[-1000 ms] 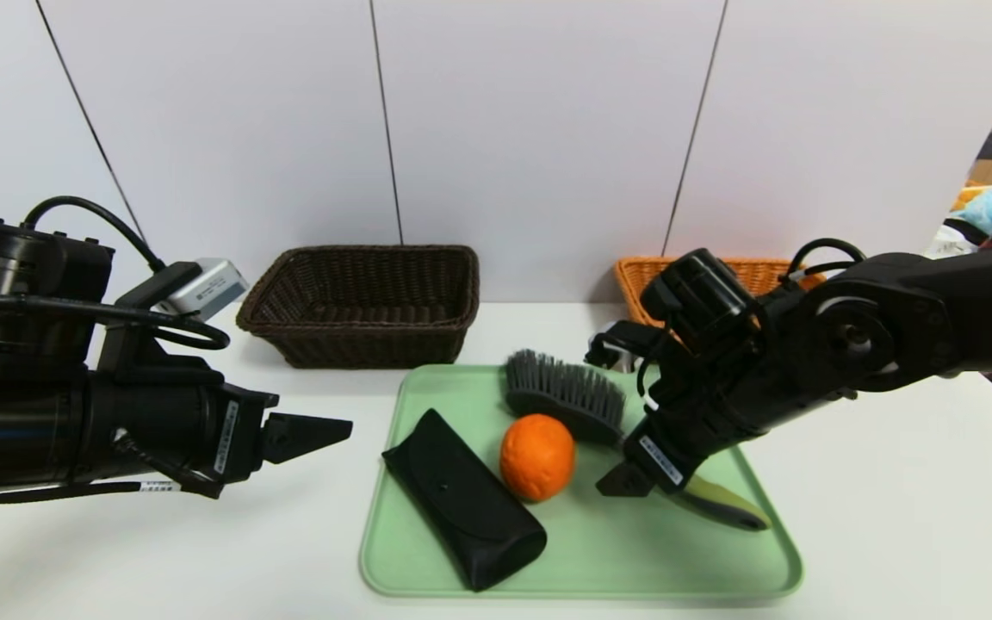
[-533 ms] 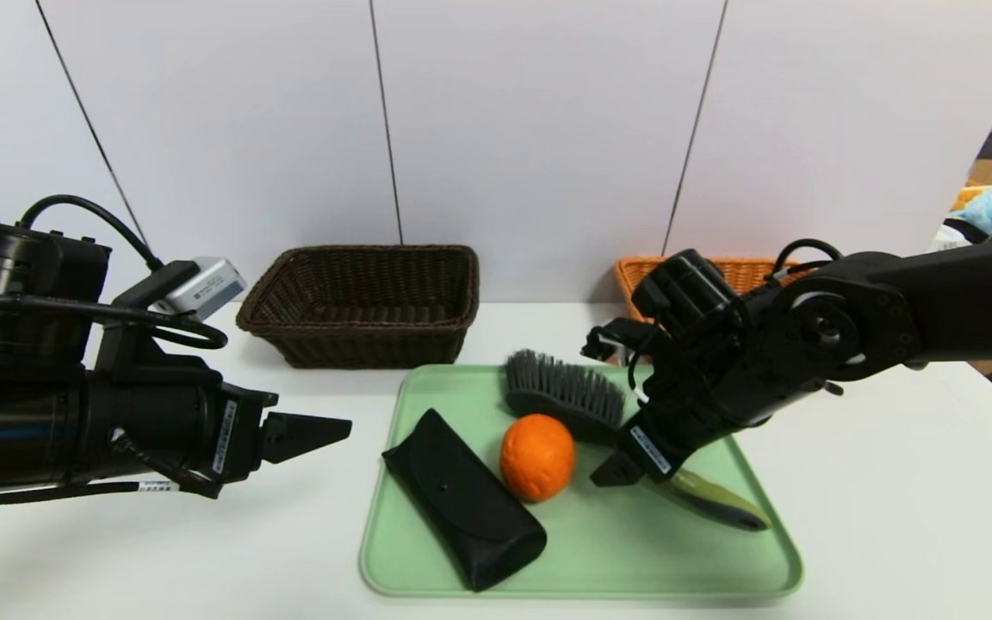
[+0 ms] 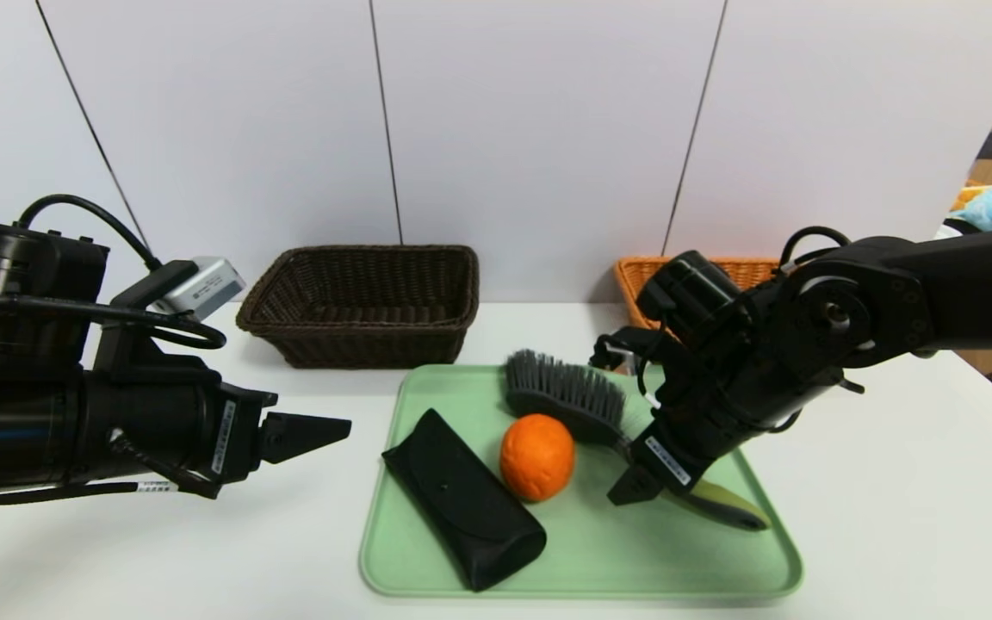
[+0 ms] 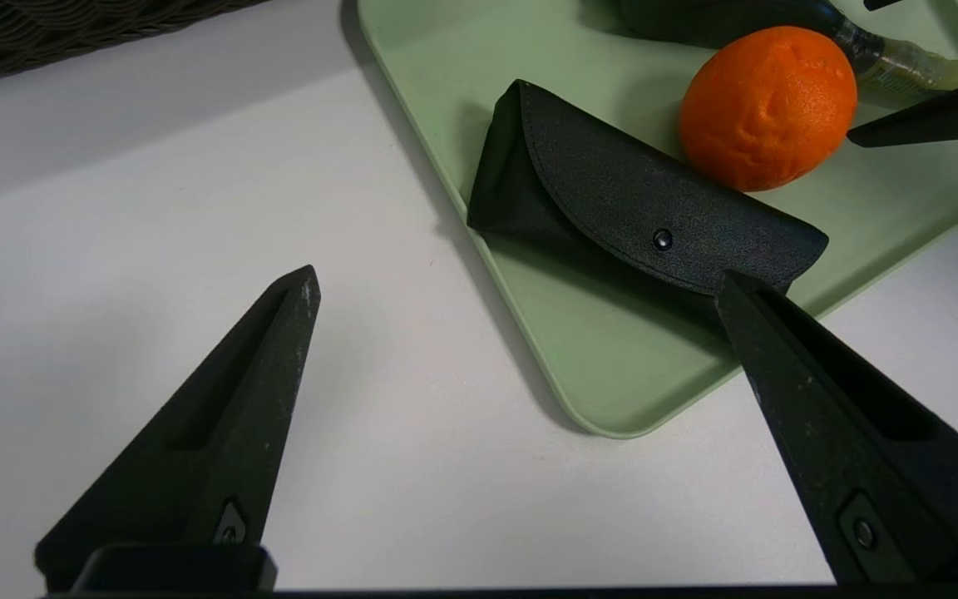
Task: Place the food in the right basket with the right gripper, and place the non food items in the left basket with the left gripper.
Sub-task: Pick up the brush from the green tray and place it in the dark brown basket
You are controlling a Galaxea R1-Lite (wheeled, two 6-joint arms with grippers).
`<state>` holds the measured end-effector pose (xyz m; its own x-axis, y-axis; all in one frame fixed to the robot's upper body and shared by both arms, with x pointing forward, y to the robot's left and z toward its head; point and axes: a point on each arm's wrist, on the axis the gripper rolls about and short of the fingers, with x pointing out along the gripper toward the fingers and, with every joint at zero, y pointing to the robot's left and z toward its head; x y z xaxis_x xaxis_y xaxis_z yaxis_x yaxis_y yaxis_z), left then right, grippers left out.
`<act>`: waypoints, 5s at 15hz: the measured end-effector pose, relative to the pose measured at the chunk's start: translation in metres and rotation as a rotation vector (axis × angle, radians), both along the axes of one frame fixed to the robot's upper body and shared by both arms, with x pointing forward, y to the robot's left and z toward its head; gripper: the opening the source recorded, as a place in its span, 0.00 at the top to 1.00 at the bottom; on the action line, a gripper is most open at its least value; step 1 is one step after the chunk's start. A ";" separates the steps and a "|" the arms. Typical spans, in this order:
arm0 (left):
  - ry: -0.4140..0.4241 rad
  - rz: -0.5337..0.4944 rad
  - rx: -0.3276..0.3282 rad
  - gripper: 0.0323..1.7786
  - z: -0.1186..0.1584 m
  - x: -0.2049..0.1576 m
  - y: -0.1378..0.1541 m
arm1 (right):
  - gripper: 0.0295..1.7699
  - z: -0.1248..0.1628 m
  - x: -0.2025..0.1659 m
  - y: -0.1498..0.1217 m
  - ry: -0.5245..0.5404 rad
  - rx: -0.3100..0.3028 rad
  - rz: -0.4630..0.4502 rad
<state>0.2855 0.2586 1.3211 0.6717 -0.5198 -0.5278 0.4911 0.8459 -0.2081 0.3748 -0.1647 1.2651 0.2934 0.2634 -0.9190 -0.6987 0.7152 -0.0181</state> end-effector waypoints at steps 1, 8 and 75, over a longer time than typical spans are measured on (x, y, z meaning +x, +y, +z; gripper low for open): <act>0.003 0.000 0.001 0.05 -0.001 0.000 0.000 | 0.04 -0.001 -0.001 -0.001 0.006 -0.009 0.005; 0.008 0.002 0.000 0.05 -0.002 -0.002 0.001 | 0.04 -0.006 -0.011 -0.006 0.014 -0.045 0.083; -0.029 0.007 -0.024 0.05 0.004 -0.021 0.007 | 0.99 0.059 -0.011 -0.018 -0.356 0.217 0.003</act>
<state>0.2646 0.2656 1.3252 0.6901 -0.5274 -0.4956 0.4912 0.8443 -0.2144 0.3634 -0.1824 1.3241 0.5813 0.4413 -0.6836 -0.6785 0.7266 -0.1079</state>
